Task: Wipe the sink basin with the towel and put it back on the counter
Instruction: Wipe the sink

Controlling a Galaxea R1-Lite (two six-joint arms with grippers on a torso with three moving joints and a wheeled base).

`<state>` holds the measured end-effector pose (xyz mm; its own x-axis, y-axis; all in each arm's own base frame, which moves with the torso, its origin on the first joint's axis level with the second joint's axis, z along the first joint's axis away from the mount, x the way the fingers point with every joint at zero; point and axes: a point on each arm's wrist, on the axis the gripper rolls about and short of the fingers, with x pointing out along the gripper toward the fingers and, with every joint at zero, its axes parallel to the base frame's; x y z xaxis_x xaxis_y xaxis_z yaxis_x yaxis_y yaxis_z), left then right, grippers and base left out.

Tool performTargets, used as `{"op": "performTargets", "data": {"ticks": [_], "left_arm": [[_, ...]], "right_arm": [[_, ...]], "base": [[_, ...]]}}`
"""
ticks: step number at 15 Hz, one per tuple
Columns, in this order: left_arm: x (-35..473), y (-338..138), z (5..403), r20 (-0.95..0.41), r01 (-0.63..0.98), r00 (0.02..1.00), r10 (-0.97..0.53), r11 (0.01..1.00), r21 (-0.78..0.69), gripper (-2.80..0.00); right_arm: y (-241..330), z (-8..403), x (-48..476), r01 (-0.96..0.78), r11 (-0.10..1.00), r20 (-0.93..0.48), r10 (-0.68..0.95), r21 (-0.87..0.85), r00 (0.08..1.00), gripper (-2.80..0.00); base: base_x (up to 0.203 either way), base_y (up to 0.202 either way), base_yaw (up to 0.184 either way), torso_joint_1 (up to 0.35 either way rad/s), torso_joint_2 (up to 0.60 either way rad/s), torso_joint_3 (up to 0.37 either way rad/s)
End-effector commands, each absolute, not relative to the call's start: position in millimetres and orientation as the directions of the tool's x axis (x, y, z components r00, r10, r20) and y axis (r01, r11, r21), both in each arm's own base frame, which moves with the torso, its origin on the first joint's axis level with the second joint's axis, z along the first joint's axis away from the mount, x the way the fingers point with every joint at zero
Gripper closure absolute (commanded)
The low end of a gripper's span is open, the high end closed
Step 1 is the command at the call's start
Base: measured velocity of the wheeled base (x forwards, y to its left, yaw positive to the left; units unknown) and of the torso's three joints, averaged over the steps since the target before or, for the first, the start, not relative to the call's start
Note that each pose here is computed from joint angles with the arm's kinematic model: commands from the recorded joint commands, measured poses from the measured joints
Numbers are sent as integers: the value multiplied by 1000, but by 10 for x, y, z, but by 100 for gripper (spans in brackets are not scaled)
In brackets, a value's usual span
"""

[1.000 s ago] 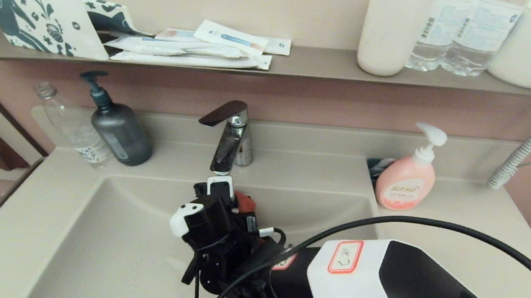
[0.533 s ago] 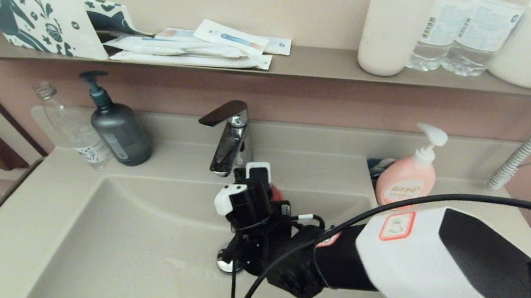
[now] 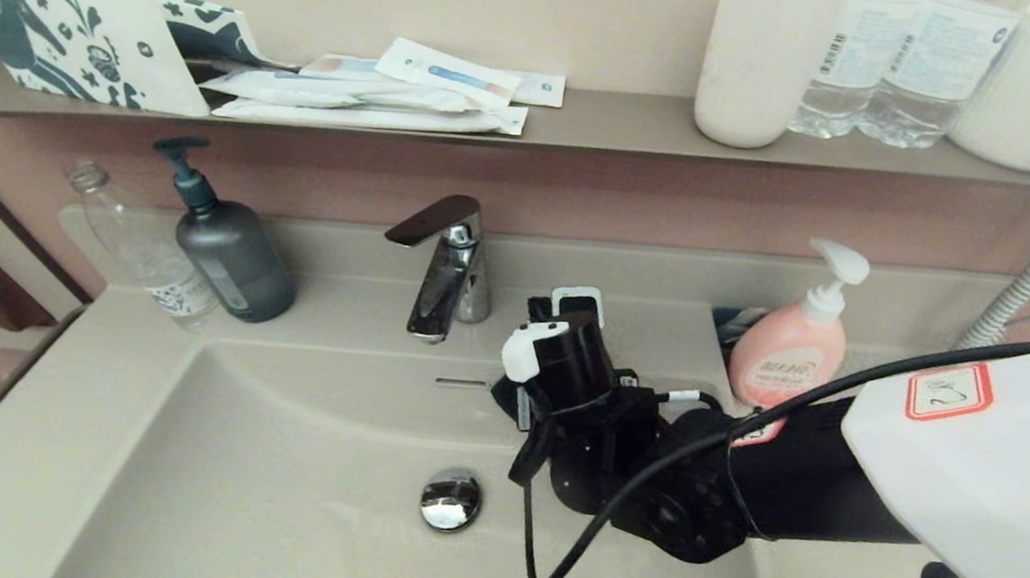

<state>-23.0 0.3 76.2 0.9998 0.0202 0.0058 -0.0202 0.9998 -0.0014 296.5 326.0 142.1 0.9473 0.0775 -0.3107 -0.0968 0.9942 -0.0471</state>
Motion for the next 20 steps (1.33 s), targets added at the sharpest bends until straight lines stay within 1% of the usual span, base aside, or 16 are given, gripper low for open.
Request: {"op": "performTargets", "data": {"ticks": [1,3,8,16,18,20], "left_arm": [[-229,3,762,5,-21,1000,21,1000,-2,0],[-229,3,762,5,-21,1000,21,1000,-2,0],[-229,3,762,5,-21,1000,21,1000,-2,0],[-229,3,762,5,-21,1000,21,1000,-2,0],[-229,3,762,5,-21,1000,21,1000,-2,0],[-229,3,762,5,-21,1000,21,1000,-2,0]], "right_arm": [[3159,1413,2894,-95,993,-328,65,-77,942,0],[3033,1403,2864,-89,990,-343,46,-112,938,0],[2604,1564,2906,-18,990,-341,-31,-141,940,0],[1984,1748,2669,37,976,-347,-111,-215,931,0],[1880,1706,2573,31,968,-366,-123,-248,922,0],[1767,1609,2429,8,952,-418,-142,-305,898,0]], "base": [[0,0,0,0,0,0],[0,0,0,0,0,0],[0,0,0,0,0,0],[0,0,0,0,0,0],[0,0,0,0,0,0],[0,0,0,0,0,0]]}}
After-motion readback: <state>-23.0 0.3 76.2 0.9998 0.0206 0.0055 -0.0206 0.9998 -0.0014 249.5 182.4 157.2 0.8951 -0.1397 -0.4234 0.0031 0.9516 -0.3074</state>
